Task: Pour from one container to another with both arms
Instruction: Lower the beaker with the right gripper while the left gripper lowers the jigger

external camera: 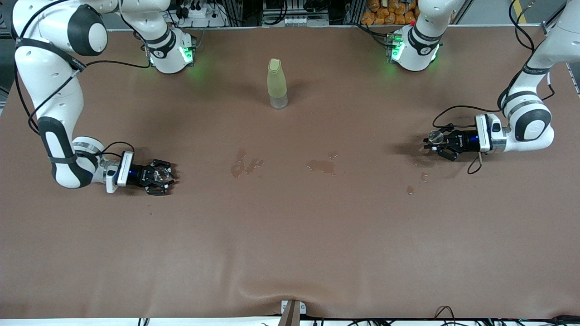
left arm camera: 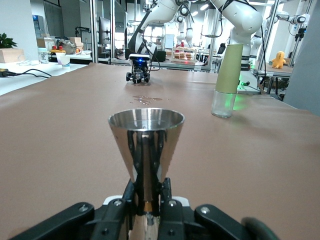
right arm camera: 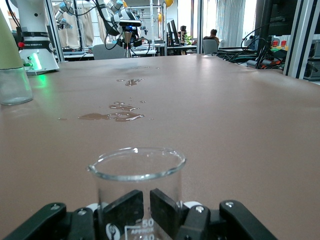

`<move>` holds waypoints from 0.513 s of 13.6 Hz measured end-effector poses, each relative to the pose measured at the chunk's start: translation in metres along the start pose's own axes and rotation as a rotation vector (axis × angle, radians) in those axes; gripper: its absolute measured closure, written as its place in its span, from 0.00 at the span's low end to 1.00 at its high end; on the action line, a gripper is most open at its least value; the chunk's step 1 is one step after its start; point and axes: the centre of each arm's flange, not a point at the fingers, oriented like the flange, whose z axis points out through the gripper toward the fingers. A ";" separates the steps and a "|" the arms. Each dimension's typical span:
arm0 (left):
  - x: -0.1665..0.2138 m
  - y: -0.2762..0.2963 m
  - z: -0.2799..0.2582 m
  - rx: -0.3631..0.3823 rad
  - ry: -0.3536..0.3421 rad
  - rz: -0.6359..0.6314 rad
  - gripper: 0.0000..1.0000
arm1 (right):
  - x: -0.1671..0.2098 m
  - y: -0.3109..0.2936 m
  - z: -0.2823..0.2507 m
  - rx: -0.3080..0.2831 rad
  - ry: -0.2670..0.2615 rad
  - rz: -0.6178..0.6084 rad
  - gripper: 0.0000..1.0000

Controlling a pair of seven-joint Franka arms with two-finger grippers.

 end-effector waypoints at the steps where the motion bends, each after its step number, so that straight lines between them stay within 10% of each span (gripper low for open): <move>1: -0.004 -0.001 0.000 0.003 0.006 -0.001 0.79 | -0.001 0.000 0.000 0.000 -0.002 0.001 0.85; 3: -0.013 -0.004 -0.004 0.006 0.010 0.001 0.79 | -0.002 0.000 0.000 0.000 -0.003 0.002 0.85; 7: -0.033 -0.008 -0.010 0.017 0.027 0.011 0.79 | -0.002 0.001 0.000 -0.001 -0.003 0.000 0.47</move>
